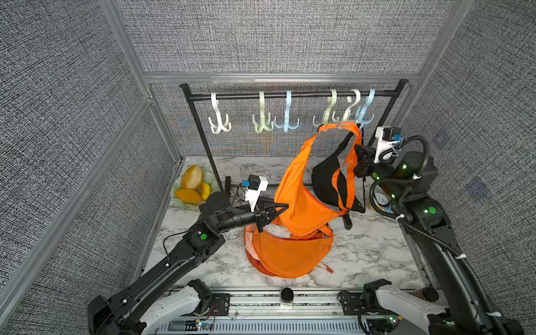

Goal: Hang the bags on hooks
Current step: Hang the bag on the hook.

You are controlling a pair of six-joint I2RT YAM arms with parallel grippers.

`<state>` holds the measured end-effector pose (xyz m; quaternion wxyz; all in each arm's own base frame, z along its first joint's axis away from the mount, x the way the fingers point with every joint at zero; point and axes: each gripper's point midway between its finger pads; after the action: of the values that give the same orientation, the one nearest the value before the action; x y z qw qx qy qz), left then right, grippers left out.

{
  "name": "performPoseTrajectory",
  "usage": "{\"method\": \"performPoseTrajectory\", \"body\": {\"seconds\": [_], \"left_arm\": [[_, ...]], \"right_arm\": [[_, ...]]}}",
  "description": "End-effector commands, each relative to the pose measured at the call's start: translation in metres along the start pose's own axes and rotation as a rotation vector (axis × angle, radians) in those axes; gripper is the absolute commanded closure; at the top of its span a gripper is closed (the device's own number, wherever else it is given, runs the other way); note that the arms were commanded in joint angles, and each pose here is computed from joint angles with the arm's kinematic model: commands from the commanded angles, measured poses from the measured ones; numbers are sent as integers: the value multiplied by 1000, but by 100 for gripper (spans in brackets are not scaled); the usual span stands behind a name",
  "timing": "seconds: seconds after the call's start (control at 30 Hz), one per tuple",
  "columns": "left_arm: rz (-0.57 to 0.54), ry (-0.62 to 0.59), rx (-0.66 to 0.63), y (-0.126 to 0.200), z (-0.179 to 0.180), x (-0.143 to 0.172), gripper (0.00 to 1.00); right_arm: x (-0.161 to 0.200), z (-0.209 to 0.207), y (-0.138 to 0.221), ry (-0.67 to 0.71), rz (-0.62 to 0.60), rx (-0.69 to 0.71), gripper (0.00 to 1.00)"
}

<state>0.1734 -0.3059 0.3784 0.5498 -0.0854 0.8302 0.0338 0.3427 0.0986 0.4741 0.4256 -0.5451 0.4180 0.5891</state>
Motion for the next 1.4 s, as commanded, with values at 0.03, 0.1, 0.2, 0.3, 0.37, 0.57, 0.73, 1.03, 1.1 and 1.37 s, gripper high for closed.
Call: {"method": "performPoseTrajectory", "body": {"seconds": [0.03,0.1,0.2,0.3,0.37,0.57,0.73,1.03,1.1,1.37], "left_arm": [[-41,-17,11,-14,-3,-12,100],[-27,-8,13,-21,-2,-10,100],[-8,7,10,-30,-1,-6,100],[9,41,-3,-36,3,-1,100],[29,67,-6,-41,7,4,100],[62,124,8,-50,10,13,100],[58,150,31,-53,8,12,100],[75,187,51,-58,11,22,100],[71,188,57,-58,10,22,100],[83,197,81,-62,8,25,100]], "right_arm": [[0,-4,-13,28,70,26,100],[-4,-5,-19,30,90,33,100],[-4,-7,-26,30,133,45,100],[2,-8,-31,33,184,50,100],[7,-9,-32,37,208,55,100],[25,-11,-38,42,294,55,100],[36,-8,-43,35,342,38,100],[58,-11,-39,43,409,45,100],[63,-13,-36,45,421,50,100],[69,-15,-28,43,451,49,100]]}}
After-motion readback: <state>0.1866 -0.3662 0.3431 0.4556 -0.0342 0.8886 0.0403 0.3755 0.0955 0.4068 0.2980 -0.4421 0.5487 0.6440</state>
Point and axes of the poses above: each gripper's point midway between its finger pads, its own y axis back along the fingers, its own z axis along the line the jaws close on, x = y × z, and after that the axes turned 2 degrees about y, right-handed
